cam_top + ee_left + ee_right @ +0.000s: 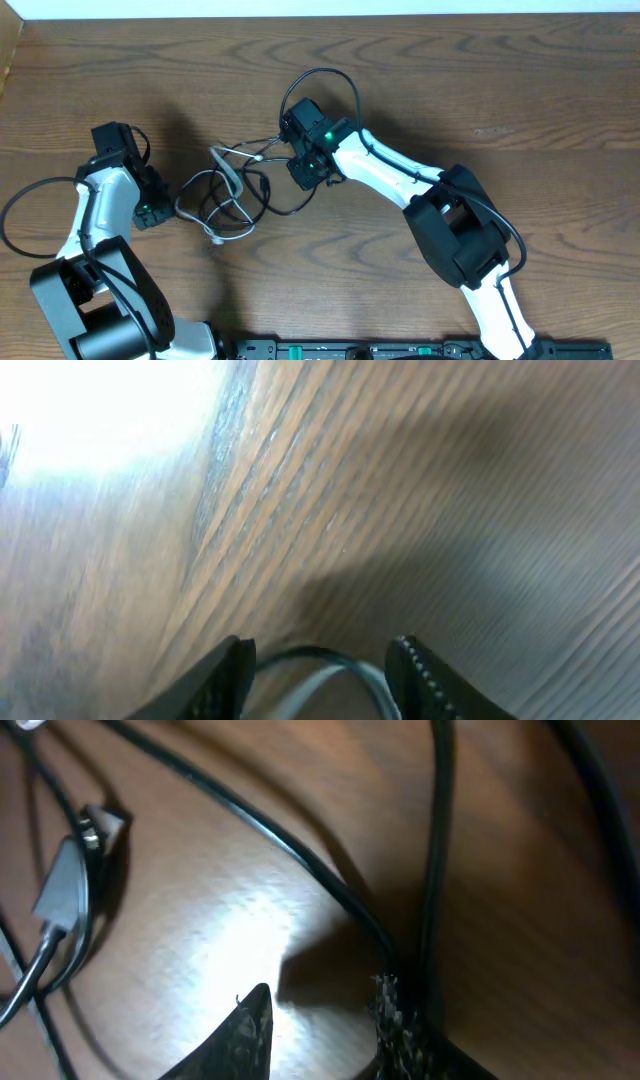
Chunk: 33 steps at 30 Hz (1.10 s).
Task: Untangle cables
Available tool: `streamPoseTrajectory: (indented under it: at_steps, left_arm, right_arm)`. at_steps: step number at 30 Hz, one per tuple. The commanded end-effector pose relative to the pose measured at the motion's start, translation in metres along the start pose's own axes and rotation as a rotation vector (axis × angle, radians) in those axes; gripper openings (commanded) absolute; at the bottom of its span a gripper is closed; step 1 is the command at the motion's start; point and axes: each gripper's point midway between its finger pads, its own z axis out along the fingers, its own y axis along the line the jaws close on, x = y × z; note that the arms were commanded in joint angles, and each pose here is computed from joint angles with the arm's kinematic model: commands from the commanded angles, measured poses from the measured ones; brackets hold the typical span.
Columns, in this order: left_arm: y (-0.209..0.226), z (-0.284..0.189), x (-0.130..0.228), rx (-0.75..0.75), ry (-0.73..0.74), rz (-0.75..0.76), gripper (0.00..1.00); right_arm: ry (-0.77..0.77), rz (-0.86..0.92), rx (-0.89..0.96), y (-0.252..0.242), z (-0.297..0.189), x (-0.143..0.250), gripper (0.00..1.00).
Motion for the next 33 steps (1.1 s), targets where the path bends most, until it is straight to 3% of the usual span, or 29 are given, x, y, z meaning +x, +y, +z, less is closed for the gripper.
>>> streamPoseTrajectory:
  at_steps: [1,4,10,15,18,30,33]
  left_arm:
    - [0.000,0.003,-0.005,-0.010,-0.018,0.055,0.53]
    - [-0.012,0.002,0.012,0.045,0.070,0.195,0.58]
    - [-0.058,-0.031,0.078,0.364,0.388,0.701,0.75]
    - [-0.061,-0.052,0.105,0.455,0.493,0.862,0.74]
    - [-0.047,-0.051,0.120,0.433,0.504,0.978,0.69]
    - [0.007,-0.038,0.162,0.233,0.302,1.341,0.68]
    - [0.018,-0.037,0.170,0.209,0.276,1.408,0.61]
  right_arm:
    - [0.038,0.081,0.179,-0.036,0.011,0.016,0.31]
    - [0.033,0.099,0.246,-0.047,0.009,0.016,0.31]
    - [0.027,0.109,0.325,-0.060,0.005,0.017,0.35]
    - [0.026,0.113,0.381,-0.073,0.001,0.018,0.39]
    - [0.030,0.143,0.387,-0.079,0.000,0.019,0.42]
    - [0.094,0.268,0.372,-0.118,-0.007,0.035,0.56]
    - [0.114,0.304,0.361,-0.130,-0.010,0.040,0.61]
